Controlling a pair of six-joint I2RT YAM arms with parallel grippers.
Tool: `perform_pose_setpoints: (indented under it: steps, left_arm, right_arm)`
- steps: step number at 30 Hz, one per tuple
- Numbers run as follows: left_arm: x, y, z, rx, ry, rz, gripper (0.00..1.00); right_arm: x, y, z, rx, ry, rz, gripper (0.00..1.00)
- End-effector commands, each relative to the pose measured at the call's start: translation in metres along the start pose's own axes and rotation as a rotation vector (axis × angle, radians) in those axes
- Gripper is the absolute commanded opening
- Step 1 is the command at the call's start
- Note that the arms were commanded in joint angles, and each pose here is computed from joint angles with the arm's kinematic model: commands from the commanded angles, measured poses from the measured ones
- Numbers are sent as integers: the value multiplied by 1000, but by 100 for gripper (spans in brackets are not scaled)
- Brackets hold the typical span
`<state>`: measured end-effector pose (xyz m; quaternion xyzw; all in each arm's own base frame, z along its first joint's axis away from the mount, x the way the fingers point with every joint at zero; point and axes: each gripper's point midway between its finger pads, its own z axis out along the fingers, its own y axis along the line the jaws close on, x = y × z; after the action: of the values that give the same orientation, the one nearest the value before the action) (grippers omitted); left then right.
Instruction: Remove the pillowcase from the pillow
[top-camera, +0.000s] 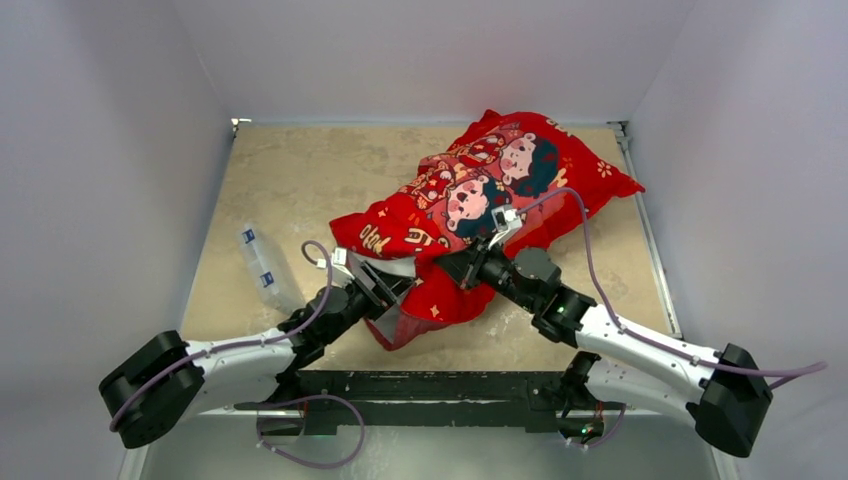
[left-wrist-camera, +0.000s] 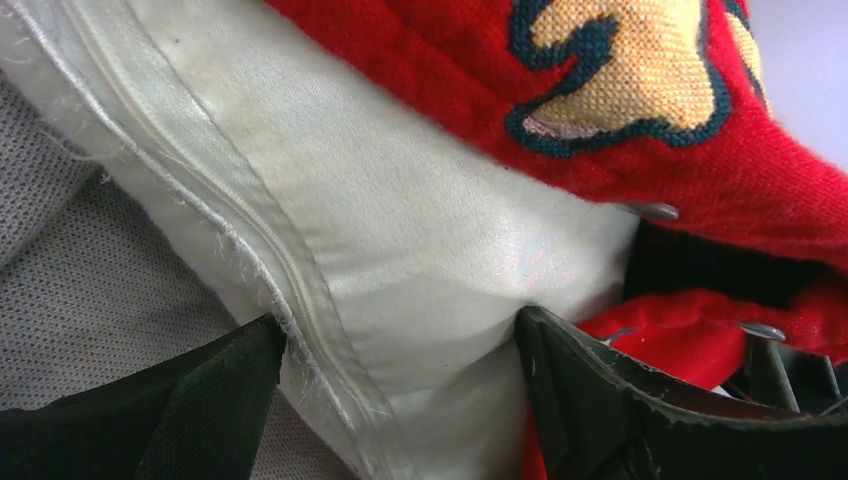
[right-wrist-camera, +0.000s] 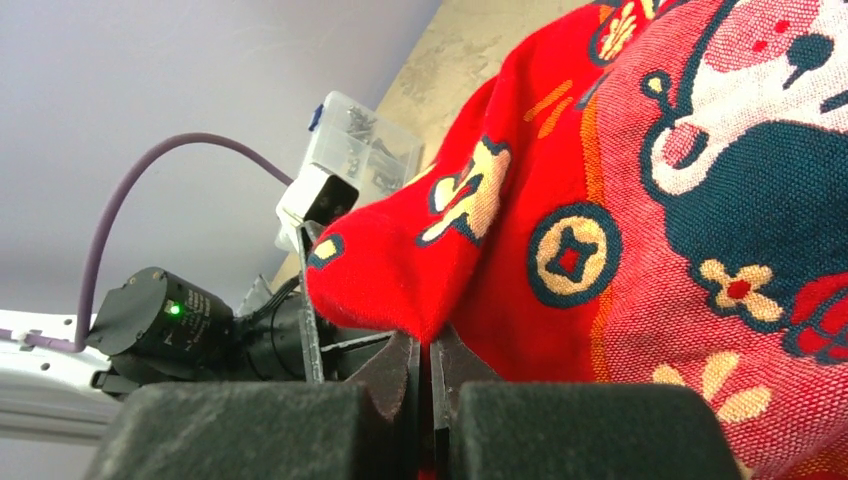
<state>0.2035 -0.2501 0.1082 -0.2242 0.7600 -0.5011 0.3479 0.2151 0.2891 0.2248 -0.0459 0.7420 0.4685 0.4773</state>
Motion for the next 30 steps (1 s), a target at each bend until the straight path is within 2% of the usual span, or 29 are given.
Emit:
perform_pose_setpoints:
  steps: [1,3,6,10,13,18,25,30]
  left_arm:
    - [-4,-30,3,110,-28,-33,82]
    - [-4,-39,5,138,-29,-25,75]
    - [-6,-54,8,170,-32,13,47]
    - [-12,-60,8,168,-58,36,25]
    - [-19,-56,3,142,-88,45,2]
    - [-46,-69,-11,97,-184,91,0]
    - [-125,-146,-59,-25,-402,314,0]
    - [-153,-179,-73,-135,-439,482,0]
  right_arm:
    - [-18,18,-5,-67,-61,-1,0]
    - [-16,17,-5,-66,-56,2,0]
    - [-15,15,-5,-56,-52,4,0]
    - [-25,10,-11,-9,-86,22,0]
    - [-39,3,-20,56,-143,64,0]
    - [-55,-16,-34,183,-223,159,0]
    - [-51,-37,-40,286,-256,285,0]
    - [-43,-49,-41,330,-267,352,0]
